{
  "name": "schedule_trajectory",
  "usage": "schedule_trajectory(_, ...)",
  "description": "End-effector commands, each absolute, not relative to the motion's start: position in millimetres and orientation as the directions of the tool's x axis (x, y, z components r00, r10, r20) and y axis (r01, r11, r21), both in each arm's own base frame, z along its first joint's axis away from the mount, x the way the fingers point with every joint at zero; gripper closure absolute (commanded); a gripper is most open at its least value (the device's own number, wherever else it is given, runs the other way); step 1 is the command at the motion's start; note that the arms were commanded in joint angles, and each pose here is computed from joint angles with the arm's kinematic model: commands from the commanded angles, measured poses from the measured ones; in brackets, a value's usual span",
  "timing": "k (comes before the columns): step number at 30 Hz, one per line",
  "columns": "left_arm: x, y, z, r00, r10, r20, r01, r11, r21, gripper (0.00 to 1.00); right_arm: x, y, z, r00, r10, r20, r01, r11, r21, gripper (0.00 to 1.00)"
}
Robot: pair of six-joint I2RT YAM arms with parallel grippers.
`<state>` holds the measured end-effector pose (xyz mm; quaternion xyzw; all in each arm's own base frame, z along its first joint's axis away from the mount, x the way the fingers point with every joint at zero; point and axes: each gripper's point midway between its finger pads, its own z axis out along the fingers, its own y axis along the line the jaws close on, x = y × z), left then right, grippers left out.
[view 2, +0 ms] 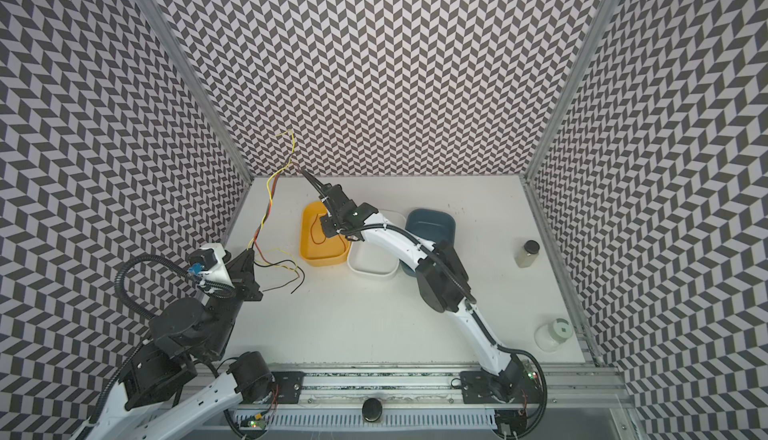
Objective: Untangle the cables
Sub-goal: 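Lower the red wire into the yellow tub with the right gripper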
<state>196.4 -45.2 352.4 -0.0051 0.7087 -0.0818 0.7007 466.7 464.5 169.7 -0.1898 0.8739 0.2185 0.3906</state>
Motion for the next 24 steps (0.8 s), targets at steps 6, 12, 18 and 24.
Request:
schedule_trajectory(6, 198.3, -45.5, 354.1, -0.007, -0.134, -0.991, 0.103, 0.986, -0.134, 1.00, 478.8, 484.6, 158.7, -0.631, -0.135, -0.764, -0.521, 0.803, 0.288, 1.00)
schedule_trajectory(12, 197.6, -44.5, 354.9, -0.003, -0.138, -0.990, 0.102, 0.985, -0.138, 1.00, 485.5, 485.8, 130.6, -0.708, -0.096, -0.700, -0.486, 0.786, 0.383, 1.00)
schedule_trajectory(18, 198.0, -45.7, 354.8, -0.004, -0.138, -0.990, 0.106, 0.985, -0.138, 1.00, 484.0, 481.1, 116.3, -0.724, -0.162, -0.670, -0.488, 0.807, 0.333, 1.00)
schedule_trajectory(24, 198.0, -45.3, 355.2, -0.003, -0.140, -0.990, 0.105, 0.985, -0.140, 1.00, 477.5, 472.9, 127.9, -0.717, -0.193, -0.669, -0.502, 0.810, 0.304, 0.77)
